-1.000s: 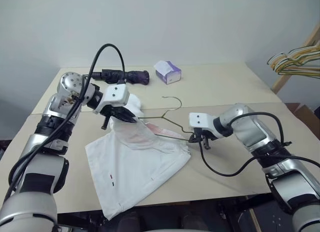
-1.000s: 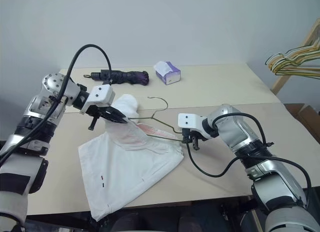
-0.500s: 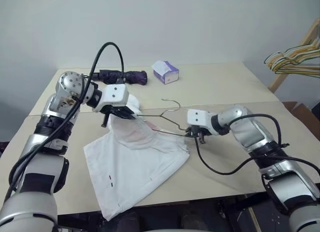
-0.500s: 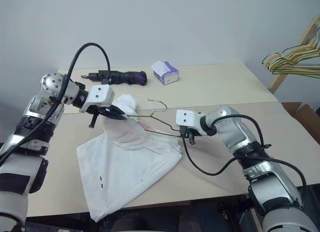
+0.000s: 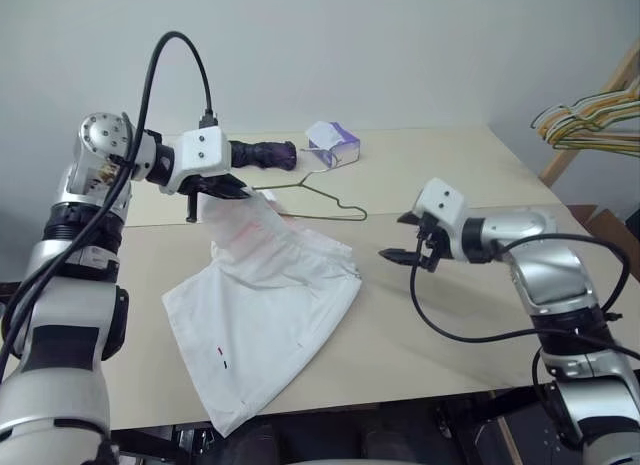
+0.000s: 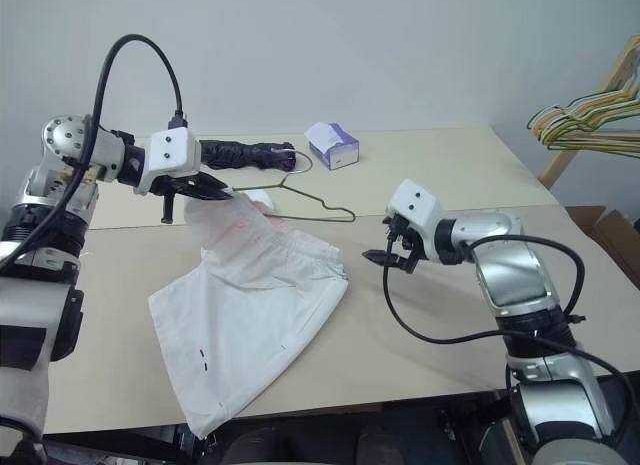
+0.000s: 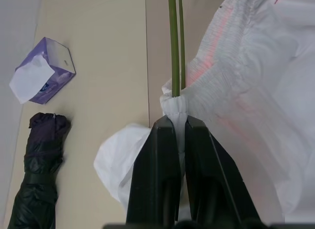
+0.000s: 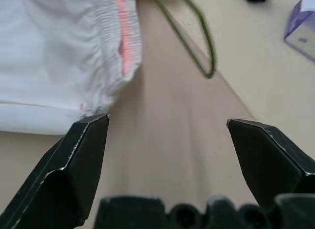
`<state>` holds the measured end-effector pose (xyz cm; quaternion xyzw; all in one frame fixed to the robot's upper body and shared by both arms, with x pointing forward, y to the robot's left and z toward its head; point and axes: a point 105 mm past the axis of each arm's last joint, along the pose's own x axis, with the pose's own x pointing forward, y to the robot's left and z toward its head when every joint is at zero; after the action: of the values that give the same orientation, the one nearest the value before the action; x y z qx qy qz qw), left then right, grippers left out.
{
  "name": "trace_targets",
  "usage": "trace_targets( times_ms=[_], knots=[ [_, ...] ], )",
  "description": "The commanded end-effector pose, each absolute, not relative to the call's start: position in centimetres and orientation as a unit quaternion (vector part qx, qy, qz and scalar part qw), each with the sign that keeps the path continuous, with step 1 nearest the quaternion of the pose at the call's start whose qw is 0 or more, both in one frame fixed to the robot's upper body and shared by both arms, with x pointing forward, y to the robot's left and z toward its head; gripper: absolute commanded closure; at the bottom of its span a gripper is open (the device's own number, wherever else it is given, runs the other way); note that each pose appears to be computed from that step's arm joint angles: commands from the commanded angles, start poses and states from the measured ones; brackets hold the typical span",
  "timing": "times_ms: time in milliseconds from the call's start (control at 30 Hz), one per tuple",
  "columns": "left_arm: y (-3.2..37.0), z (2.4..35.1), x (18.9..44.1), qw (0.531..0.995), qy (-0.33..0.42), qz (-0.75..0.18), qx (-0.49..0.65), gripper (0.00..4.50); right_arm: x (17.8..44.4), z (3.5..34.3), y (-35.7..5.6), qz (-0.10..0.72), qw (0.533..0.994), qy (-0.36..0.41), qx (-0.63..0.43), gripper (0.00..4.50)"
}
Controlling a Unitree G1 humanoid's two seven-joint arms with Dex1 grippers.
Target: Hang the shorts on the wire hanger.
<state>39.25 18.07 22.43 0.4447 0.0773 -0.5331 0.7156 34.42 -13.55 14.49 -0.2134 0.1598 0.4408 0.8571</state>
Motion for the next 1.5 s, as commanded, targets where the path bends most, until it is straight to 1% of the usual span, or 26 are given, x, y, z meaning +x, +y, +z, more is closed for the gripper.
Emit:
trace_targets(
  times_ms=[33,133,200,267,333,367,667,700,733,800,867,967,1100,1267,1400,1500],
  knots=[
    [17.5,25.0,39.4,0.716,0.035,-0.522,0.462,4.5,34.6,14.2,-12.1,0.432,0.875,0.143,-0.164,0.06],
    [17.4,25.3,39.3,0.713,0.032,-0.527,0.462,4.5,34.7,12.0,-10.2,0.44,0.878,0.16,-0.101,0.06],
    [17.4,25.4,39.2,0.711,0.031,-0.528,0.463,4.5,34.9,11.1,-9.6,0.438,0.879,0.165,-0.088,0.06],
    [17.3,25.6,39.1,0.712,0.027,-0.529,0.461,4.5,35.5,10.6,-9.0,0.433,0.883,0.176,-0.03,0.06],
    [17.3,25.7,39.1,0.714,0.024,-0.53,0.457,4.5,35.8,10.2,-8.6,0.435,0.88,0.191,0.004,0.44],
    [17.4,25.7,39.1,0.714,0.025,-0.528,0.458,4.5,35.9,10.0,-8.5,0.436,0.879,0.194,0.004,0.62],
    [17.8,25.7,38.9,0.72,0.024,-0.523,0.456,4.5,35.4,9.4,-8.5,0.448,0.87,0.207,-0.015,3.94],
    [17.8,25.8,38.9,0.721,0.021,-0.524,0.452,4.5,35.3,9.4,-8.5,0.452,0.868,0.207,-0.014,4.38],
    [17.7,25.8,38.8,0.722,0.017,-0.527,0.449,4.5,35.3,9.4,-8.4,0.453,0.867,0.205,-0.017,4.44],
    [17.7,25.9,38.4,0.718,0.011,-0.542,0.436,4.5,35.4,9.4,-8.5,0.448,0.87,0.203,-0.028,4.44],
    [17.7,25.9,37.3,0.702,0.008,-0.575,0.42,4.5,36.0,9.7,-9.0,0.428,0.88,0.201,-0.037,4.44],
    [17.9,25.9,36.2,0.692,0.003,-0.596,0.407,4.5,37.2,10.5,-10.9,0.386,0.902,0.186,-0.053,4.44],
    [18.6,25.1,35.8,0.683,0.023,-0.596,0.422,4.5,37.6,11.8,-12.9,0.366,0.911,0.162,-0.094,4.44],
    [19.1,24.1,36.2,0.686,0.049,-0.583,0.432,4.5,37.2,13.4,-14.6,0.361,0.912,0.143,-0.133,4.44],
    [19.2,23.9,36.9,0.703,0.054,-0.565,0.429,4.5,36.7,13.9,-15.2,0.358,0.91,0.138,-0.157,4.44],
    [19.1,23.6,37.0,0.699,0.057,-0.565,0.434,4.5,36.4,14.1,-15.3,0.357,0.909,0.13,-0.17,4.44]
  ],
)
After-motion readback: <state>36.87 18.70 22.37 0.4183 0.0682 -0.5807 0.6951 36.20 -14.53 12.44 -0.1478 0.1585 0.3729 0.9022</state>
